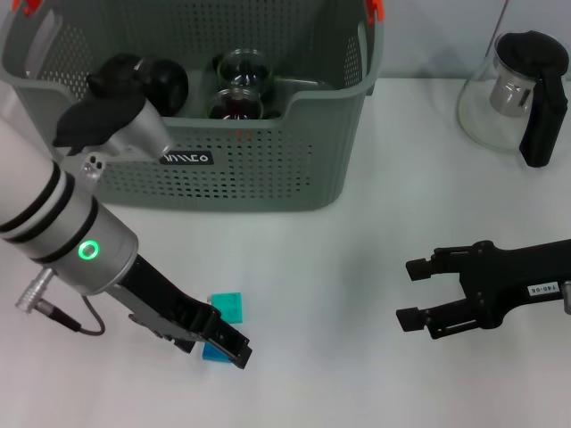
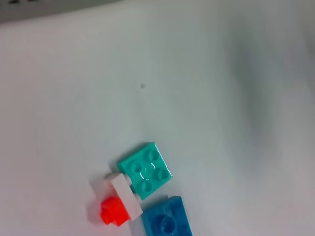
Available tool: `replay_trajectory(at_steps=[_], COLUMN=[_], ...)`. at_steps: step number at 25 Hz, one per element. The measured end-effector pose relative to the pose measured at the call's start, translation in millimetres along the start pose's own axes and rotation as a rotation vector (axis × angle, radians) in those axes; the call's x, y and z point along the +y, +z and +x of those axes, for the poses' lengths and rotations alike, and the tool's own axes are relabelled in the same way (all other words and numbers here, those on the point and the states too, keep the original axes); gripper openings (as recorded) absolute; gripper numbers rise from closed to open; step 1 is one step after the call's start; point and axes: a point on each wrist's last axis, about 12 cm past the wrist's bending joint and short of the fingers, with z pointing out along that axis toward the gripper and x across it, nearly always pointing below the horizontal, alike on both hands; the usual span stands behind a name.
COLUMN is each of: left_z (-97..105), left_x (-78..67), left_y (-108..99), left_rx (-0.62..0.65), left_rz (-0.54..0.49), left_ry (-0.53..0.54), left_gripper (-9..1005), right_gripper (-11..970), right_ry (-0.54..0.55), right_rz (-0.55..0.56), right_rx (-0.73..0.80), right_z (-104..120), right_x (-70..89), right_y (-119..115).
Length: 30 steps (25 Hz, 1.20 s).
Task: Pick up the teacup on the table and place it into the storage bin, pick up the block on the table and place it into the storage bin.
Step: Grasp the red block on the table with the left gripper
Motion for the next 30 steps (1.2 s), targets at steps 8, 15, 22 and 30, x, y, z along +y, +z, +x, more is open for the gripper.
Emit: replay_trajectory(at_steps=[8,15,22,30], left_z=[-4,-7,-11,-16], left_x=[0.1,-7.0,-13.4,-23.4], left_y=[12,15,15,18], left_rx=[0.014,0.038,0.035,0.036], left_rz=[-0.017,-0.056,-0.113,-0.139], left_ry=[-0.016,-0.029,-0.021,0.020], left_gripper=[860,860,861,861], right_gripper=[925,925,925,925], right_ry=[-0.023,-0.054,-0.078,-0.121], right_rz=[0.012,0.018,0.025,0.027], right_rx=[0.015,0.047,0.067,0.117], right_z=[-4,-9,-15,-23], right_x=[-3.5,-6.1,-9.4,-12.9], right_y=[-4,-4,-7,-5])
